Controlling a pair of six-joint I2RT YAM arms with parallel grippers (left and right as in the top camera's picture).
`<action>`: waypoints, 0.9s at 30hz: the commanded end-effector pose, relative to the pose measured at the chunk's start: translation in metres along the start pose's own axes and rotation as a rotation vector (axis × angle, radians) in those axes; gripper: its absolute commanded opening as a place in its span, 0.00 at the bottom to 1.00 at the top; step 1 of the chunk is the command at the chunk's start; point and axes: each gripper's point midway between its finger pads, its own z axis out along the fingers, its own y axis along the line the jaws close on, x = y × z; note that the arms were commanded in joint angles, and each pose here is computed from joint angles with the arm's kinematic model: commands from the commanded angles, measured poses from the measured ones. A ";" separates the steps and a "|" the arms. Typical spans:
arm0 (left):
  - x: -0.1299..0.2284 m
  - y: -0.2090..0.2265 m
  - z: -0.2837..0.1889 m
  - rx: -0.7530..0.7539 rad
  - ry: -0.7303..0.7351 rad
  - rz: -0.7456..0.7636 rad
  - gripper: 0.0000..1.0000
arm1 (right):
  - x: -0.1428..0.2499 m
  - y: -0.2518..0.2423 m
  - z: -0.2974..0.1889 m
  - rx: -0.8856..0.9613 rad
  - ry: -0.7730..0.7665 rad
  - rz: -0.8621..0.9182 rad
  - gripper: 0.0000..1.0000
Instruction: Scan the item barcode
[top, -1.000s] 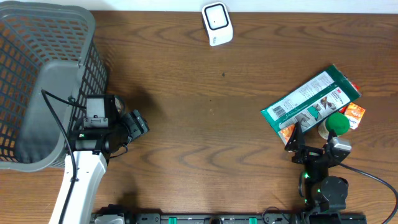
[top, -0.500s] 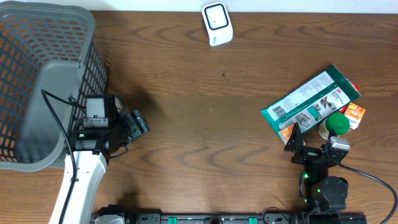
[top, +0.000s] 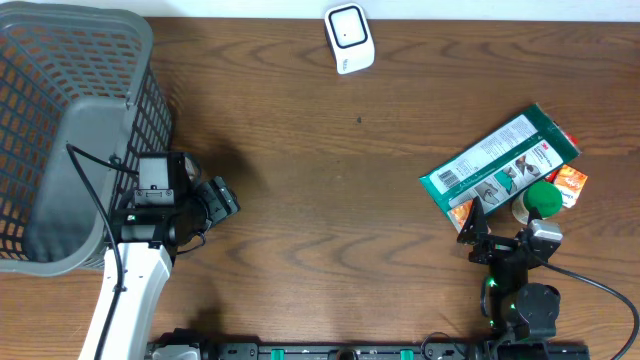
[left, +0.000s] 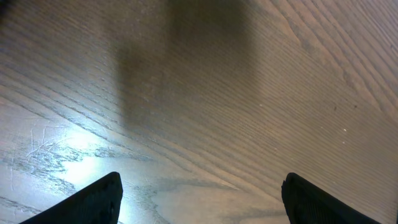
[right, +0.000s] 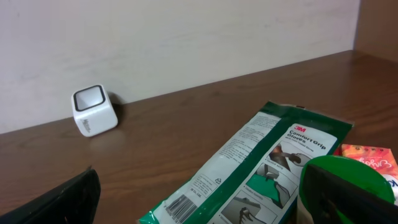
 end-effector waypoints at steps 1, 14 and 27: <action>-0.006 -0.001 -0.003 -0.004 -0.018 0.011 0.83 | 0.000 -0.004 0.000 0.014 -0.004 -0.012 0.99; -0.013 0.007 -0.123 0.079 -0.498 0.052 0.83 | 0.000 -0.004 0.000 0.014 -0.004 -0.013 0.99; 0.016 0.028 -0.207 0.245 -0.937 0.043 0.99 | 0.000 -0.004 0.000 0.014 -0.004 -0.012 0.99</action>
